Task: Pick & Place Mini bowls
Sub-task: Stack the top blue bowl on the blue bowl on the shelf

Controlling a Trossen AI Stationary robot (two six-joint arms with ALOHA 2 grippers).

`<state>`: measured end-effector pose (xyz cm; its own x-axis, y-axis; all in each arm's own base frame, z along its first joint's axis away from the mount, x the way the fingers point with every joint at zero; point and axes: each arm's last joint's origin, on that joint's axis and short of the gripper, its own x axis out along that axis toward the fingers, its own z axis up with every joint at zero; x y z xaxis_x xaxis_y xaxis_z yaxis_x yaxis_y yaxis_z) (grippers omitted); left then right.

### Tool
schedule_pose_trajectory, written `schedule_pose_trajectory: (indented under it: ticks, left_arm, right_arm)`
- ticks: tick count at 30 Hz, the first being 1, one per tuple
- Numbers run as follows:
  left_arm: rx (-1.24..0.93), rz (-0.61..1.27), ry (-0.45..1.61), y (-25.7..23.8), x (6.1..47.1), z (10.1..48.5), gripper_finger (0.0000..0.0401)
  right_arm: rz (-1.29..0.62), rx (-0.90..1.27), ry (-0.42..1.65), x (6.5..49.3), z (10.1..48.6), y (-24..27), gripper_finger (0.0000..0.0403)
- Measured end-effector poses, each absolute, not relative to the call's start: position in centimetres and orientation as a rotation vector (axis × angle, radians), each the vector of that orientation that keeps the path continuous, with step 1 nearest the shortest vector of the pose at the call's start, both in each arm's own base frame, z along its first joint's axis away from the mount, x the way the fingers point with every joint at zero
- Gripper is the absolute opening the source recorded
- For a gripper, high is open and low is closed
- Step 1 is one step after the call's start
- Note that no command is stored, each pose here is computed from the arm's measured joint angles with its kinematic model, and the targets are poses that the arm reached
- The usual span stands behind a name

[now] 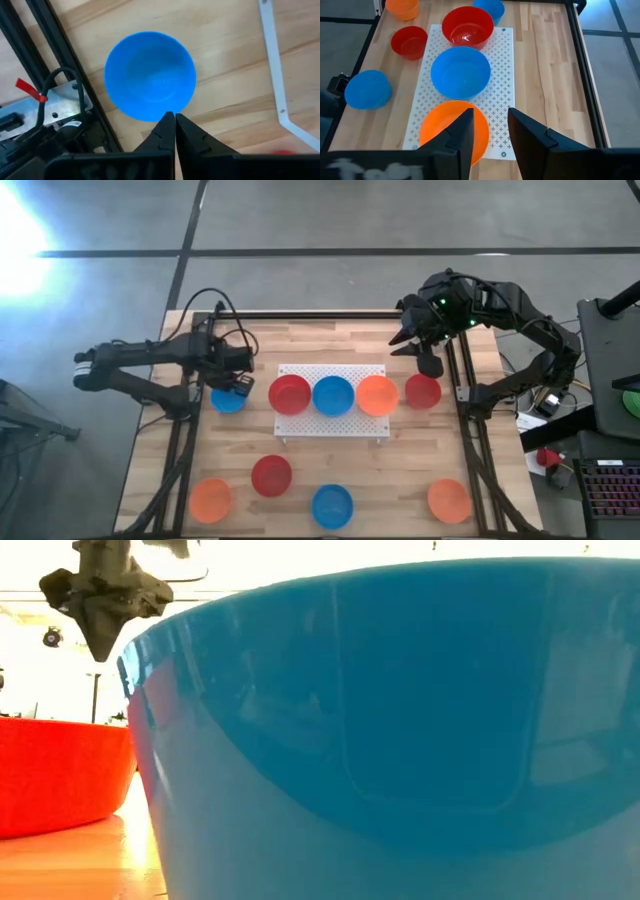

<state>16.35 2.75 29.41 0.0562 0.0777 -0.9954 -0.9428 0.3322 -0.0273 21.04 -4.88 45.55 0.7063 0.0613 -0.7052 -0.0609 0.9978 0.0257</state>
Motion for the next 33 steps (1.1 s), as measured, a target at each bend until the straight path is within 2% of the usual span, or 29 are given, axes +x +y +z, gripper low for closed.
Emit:
schedule_pose_trajectory:
  ticks: [8,11,18,33]
  left_arm:
    - [-0.934,0.942,1.285,2.7,16.6,27.3,0.0076]
    - [-0.875,0.852,1.334,2.5,16.7,26.3,0.0094]
    - [-0.864,0.688,1.407,2.2,16.7,23.4,0.0099]
    - [-0.837,0.603,1.402,2.1,16.5,19.5,0.0099]
  right_arm:
    - [0.065,-0.006,0.762,21.2,45.7,-4.9,0.0110]
    - [0.064,-0.005,0.756,21.2,45.8,-4.9,0.0112]
    - [0.062,-0.007,0.747,21.3,45.8,-4.9,0.0104]
    - [0.062,-0.008,0.746,21.3,45.8,-4.9,0.0100]
